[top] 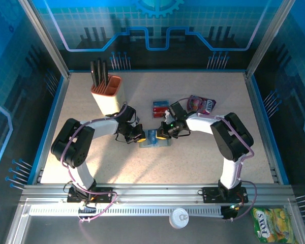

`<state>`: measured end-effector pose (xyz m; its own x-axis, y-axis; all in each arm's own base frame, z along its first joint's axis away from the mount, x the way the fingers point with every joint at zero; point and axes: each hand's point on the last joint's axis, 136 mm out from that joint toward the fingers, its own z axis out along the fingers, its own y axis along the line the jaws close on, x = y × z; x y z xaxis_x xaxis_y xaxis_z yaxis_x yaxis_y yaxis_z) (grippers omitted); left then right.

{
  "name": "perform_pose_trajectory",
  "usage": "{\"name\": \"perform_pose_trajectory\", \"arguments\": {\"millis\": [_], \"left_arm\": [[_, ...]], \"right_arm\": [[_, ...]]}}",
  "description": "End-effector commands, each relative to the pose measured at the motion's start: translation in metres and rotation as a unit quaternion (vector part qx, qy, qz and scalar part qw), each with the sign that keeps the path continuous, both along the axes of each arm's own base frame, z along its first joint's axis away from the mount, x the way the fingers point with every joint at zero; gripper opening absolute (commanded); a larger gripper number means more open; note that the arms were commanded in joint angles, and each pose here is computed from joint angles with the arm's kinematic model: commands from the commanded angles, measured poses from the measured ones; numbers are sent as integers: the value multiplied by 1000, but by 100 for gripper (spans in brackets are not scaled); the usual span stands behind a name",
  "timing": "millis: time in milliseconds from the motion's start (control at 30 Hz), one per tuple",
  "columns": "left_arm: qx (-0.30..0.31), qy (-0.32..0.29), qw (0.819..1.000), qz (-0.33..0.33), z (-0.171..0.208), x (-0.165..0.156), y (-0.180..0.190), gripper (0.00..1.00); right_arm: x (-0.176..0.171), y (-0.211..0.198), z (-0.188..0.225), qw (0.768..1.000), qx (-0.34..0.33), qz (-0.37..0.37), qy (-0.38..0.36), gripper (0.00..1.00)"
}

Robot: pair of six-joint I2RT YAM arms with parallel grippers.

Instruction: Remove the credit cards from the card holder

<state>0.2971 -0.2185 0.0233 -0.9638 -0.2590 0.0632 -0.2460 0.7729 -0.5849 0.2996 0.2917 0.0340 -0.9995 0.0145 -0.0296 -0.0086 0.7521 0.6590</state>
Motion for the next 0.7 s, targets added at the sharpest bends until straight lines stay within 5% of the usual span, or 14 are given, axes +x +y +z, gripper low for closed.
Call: {"name": "perform_pose_trajectory", "arguments": {"millis": [0, 667], "left_arm": [[27, 22, 999, -5, -9, -8, 9, 0], [-8, -14, 1000, 0, 20, 5, -2, 0]], "right_arm": [[-3, -16, 2, 1000, -21, -3, -3, 7], [5, -37, 57, 995, -37, 44, -84, 0]]}}
